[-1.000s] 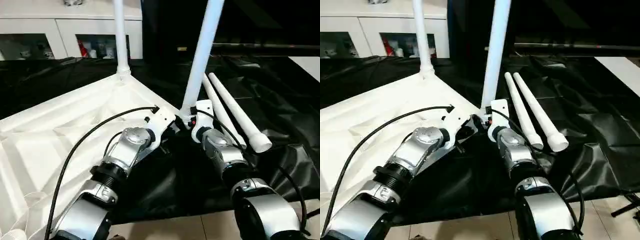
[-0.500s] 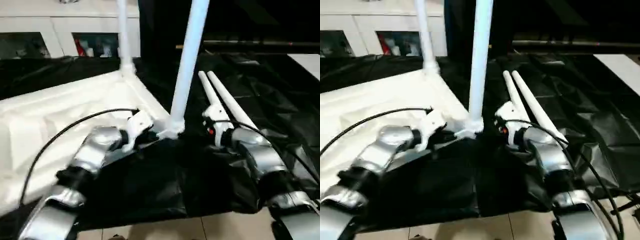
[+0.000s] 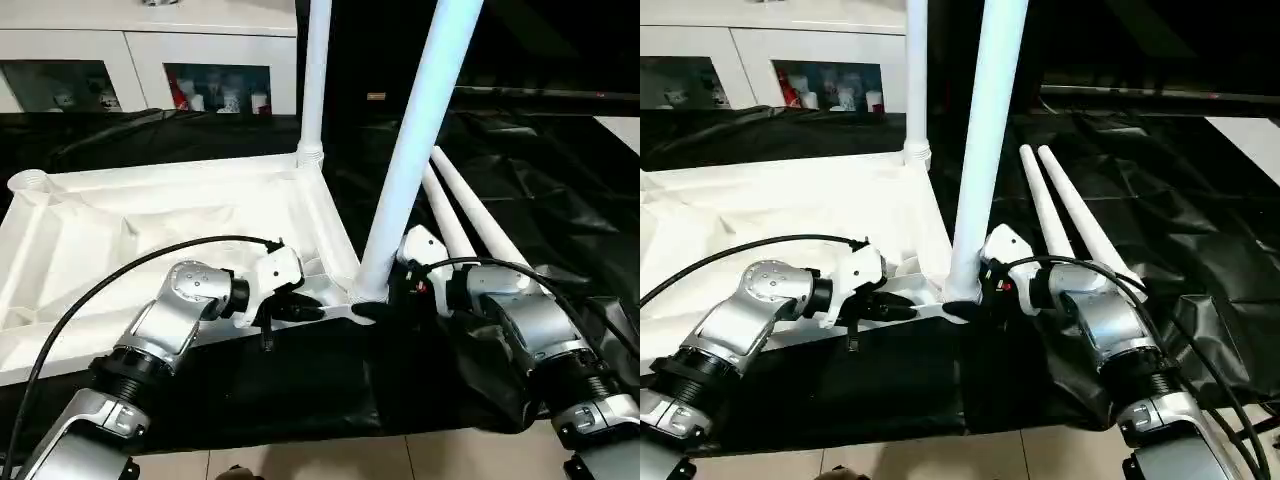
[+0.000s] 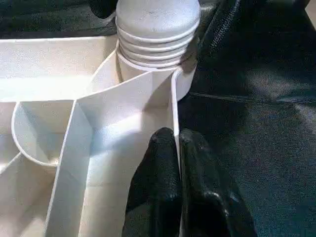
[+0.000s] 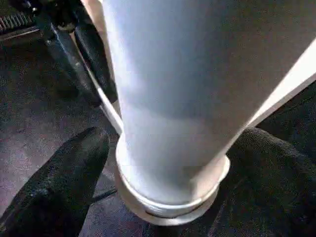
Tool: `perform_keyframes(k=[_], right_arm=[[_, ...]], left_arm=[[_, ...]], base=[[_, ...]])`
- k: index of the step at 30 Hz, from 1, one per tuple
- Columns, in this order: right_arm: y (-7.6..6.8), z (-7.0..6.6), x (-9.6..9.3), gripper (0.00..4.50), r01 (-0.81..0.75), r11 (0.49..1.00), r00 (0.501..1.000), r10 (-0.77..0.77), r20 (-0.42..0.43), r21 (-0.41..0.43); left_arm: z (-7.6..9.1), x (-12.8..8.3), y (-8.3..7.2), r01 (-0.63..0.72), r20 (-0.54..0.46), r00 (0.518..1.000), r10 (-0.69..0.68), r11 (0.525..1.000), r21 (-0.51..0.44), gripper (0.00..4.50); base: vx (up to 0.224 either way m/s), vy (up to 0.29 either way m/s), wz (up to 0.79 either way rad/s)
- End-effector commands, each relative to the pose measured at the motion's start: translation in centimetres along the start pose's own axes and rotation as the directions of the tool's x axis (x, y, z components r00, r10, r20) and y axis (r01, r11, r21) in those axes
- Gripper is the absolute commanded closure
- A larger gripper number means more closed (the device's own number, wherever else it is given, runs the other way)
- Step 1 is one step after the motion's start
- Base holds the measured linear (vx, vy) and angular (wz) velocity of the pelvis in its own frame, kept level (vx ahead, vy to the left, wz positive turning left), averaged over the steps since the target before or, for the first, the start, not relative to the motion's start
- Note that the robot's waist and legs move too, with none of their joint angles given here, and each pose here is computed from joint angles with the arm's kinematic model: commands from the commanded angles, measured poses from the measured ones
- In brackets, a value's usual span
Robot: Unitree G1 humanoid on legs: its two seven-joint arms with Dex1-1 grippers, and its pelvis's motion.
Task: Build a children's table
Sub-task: Rotate leg to tighten
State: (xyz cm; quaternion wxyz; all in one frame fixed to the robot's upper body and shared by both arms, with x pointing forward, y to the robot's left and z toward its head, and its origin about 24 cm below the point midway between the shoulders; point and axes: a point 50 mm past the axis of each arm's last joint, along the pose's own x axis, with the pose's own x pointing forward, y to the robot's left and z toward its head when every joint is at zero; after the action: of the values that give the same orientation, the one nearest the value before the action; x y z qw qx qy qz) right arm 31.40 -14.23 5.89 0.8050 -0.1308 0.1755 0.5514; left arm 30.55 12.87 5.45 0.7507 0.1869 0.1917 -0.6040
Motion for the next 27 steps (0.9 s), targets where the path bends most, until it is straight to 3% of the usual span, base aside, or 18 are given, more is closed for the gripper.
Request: perform_keyframes(k=[1,19,27], right_arm=[[-0.21,0.43,0.04,0.06,-0.001,1.0,1.0,0.001,-0.01,-0.014],[-0.18,0.27,0.49,1.58,-0.008,1.0,1.0,0.008,0.016,0.012],[0.11,-0.14,0.67,1.74,-0.015,1.0,1.0,0.015,0.015,0.02]], left_arm=[[0.82,0.27,-0.32,0.037,0.022,0.999,-0.038,0.999,0.03,4.5],[0.6,0.11,-0.53,0.049,0.006,0.999,-0.05,0.998,0.024,4.5],[0.44,0.15,-0.8,0.066,0.003,0.998,-0.066,0.998,0.016,4.5]], base=[[0.0,0.0,0.0],[0.0,0.0,0.0],[0.0,0.0,0.0]])
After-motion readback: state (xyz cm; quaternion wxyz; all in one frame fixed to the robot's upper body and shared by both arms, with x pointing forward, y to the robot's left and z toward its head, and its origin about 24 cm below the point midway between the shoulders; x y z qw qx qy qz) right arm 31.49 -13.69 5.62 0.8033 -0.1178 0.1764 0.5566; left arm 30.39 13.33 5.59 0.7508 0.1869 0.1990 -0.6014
